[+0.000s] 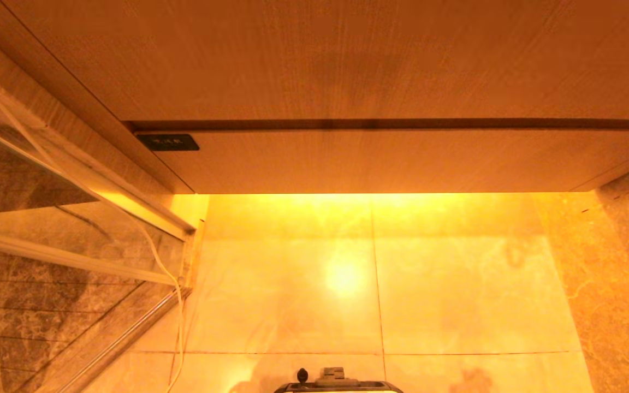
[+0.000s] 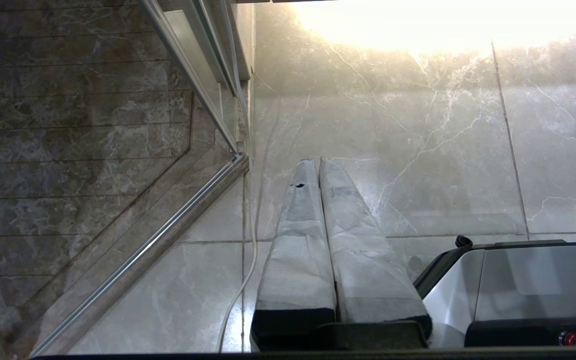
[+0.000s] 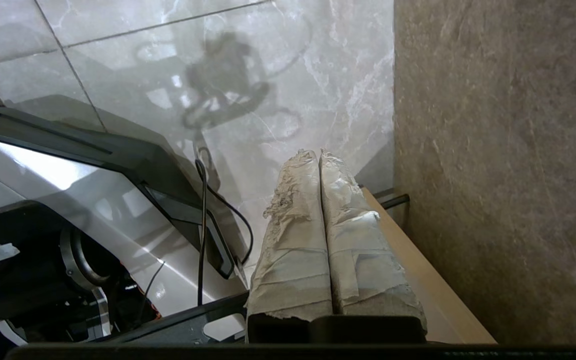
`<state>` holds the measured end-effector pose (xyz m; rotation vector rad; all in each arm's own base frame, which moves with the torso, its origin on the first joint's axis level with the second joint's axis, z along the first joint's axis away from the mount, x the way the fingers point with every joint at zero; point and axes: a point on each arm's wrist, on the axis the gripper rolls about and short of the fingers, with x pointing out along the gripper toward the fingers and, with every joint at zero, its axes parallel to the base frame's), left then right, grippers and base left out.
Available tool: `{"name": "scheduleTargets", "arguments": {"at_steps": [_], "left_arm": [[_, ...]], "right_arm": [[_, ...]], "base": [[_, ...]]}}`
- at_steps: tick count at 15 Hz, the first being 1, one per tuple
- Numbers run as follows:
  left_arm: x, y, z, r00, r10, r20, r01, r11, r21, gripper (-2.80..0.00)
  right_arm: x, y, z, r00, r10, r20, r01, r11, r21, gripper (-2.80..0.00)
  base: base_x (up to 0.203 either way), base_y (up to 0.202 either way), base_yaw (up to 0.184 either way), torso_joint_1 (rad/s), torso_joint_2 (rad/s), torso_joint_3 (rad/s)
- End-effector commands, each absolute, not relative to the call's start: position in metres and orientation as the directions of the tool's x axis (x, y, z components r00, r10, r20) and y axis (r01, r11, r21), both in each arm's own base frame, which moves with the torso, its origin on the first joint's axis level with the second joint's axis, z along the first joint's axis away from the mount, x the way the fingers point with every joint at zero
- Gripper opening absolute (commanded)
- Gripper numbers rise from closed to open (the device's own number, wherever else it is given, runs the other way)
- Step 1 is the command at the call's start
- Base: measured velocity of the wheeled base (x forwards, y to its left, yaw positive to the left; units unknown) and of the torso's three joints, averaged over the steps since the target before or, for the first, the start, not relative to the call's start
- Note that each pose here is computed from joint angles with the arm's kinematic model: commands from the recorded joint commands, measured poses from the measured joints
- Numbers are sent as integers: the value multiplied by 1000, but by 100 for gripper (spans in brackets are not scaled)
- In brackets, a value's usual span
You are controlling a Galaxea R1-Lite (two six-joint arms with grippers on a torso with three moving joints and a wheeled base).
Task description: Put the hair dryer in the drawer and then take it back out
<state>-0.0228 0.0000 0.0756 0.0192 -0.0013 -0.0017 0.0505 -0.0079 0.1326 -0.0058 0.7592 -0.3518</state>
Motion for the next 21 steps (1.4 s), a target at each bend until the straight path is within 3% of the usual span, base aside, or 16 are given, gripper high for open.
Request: {"name": "scheduleTargets", "arguments": {"at_steps": [1,9,21], "left_arm": [[-23,0,75,1000,-2,0,2,1000,19,-280],[-23,0,75,1000,-2,0,2,1000,18,-280],[-23,0,75,1000,-2,0,2,1000,20,-280]], "right_arm": [[44,-8,127,666,-313,-677,307,942,-134,-280],[43,-7,127,661,-301,-688,291,947,-135,-280],[6,-6,103,807,-247,-536,240,967,-85,-280]], "base": [[0,0,0,0,0,0],[0,0,0,0,0,0],[0,0,0,0,0,0]]}}
